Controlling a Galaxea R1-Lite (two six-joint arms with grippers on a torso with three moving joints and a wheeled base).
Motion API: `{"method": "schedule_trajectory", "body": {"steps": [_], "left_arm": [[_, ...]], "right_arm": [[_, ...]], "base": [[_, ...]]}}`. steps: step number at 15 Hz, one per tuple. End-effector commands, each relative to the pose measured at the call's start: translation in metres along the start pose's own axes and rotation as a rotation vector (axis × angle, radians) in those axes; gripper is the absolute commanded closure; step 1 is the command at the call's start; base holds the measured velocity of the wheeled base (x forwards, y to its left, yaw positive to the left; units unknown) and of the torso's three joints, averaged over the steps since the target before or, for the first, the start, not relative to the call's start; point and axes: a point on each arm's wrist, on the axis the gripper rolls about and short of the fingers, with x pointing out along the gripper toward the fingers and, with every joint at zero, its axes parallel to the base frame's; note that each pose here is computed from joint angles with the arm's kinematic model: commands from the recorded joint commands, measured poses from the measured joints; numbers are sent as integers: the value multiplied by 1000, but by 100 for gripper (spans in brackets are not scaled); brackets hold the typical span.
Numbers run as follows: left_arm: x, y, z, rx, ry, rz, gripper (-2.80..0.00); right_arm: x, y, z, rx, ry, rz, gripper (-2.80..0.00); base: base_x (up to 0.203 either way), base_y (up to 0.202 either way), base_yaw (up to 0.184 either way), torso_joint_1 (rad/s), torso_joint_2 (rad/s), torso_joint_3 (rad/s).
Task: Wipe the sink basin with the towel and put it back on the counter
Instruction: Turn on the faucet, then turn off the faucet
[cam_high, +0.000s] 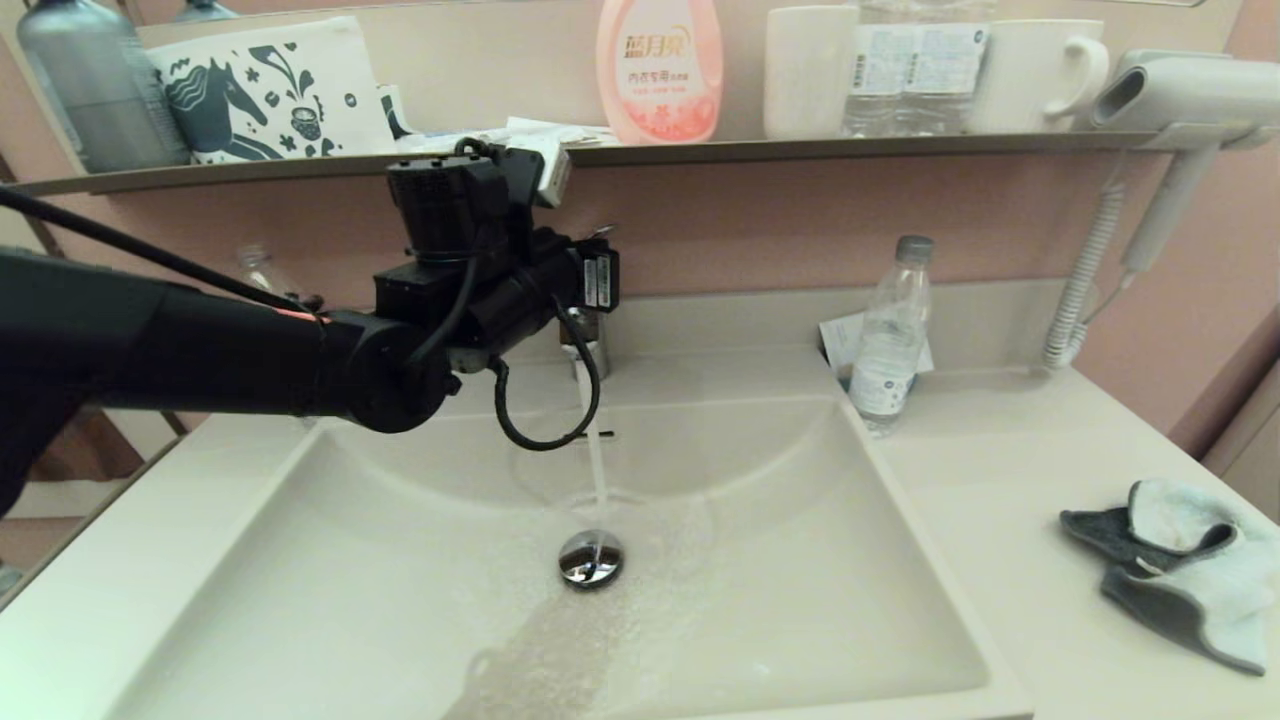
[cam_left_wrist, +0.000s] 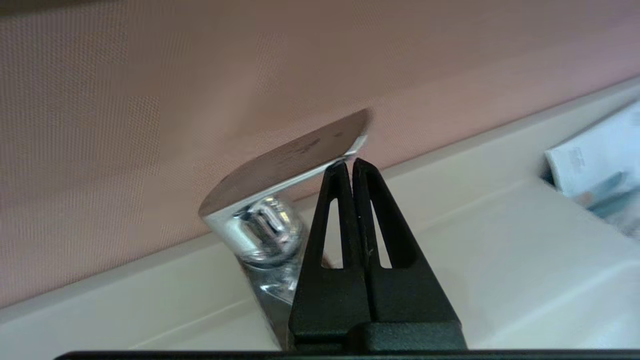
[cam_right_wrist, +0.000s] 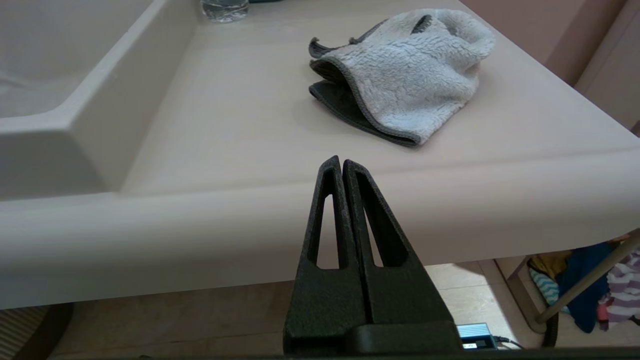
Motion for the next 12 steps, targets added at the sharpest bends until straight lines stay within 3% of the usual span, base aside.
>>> {"method": "schedule_trajectory", "body": {"steps": [1, 5, 10, 12], "left_arm": [[-13, 1, 12, -2, -22, -4, 0], [-25, 4, 11, 1, -5, -5, 0], [-9, 6, 30, 8, -36, -16, 0], [4, 2, 23, 9, -23, -27, 0]], "right_arm": [[0, 0, 0, 0, 0, 0, 0], [0, 0, 0, 0, 0, 0, 0], [0, 0, 0, 0, 0, 0, 0], [0, 0, 0, 0, 0, 0, 0]], "base": [[0, 0, 0, 0, 0, 0], [0, 0, 0, 0, 0, 0], [0, 0, 0, 0, 0, 0], [0, 0, 0, 0, 0, 0]]}}
